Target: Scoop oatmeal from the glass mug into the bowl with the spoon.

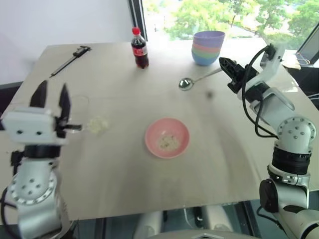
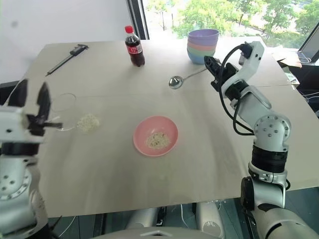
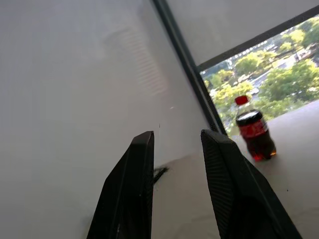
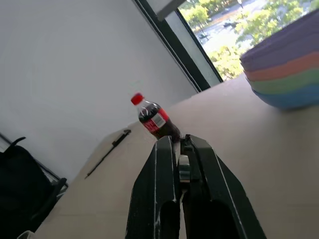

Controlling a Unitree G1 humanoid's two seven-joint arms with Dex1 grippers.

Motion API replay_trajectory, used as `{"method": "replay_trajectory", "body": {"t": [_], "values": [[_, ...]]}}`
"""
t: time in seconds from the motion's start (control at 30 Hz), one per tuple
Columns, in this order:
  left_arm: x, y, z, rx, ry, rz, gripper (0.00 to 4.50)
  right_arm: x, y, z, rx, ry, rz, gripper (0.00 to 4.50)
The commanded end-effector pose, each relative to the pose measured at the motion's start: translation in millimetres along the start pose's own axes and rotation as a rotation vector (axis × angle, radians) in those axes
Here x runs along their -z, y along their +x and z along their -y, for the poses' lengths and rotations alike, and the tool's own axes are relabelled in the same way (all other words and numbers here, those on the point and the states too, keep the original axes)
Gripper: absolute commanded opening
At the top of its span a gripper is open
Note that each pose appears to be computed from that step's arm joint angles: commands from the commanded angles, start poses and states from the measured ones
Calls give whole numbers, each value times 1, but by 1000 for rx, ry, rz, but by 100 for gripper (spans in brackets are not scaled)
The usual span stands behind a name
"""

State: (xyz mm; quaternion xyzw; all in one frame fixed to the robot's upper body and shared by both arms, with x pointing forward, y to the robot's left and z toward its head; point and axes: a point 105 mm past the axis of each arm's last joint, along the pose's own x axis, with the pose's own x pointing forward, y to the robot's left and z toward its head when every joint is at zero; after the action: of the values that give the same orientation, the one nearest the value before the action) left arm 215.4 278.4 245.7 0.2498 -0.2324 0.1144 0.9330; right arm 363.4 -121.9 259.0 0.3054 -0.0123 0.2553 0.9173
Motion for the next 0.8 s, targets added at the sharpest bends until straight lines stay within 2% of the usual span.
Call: {"method": "replay_trajectory", "body": {"t": [0.03, 0.2, 0.4, 0.57, 0.8], "values": [[1, -14, -21, -91, 6, 0, 153, -15, 1, -5, -7, 5, 25, 0], [19, -23, -7, 12, -83, -47, 153, -13, 2, 1, 18, 1, 13, 0], [73, -34, -3, 91, -127, -221, 153, -15, 3, 1, 25, -13, 25, 0], [96, -35, -9, 40, -117, -278, 153, -19, 0, 2, 35, -27, 47, 0], [112, -24, 7, 78, -164, -298, 153, -22, -1, 3, 48, -30, 66, 0]]}}
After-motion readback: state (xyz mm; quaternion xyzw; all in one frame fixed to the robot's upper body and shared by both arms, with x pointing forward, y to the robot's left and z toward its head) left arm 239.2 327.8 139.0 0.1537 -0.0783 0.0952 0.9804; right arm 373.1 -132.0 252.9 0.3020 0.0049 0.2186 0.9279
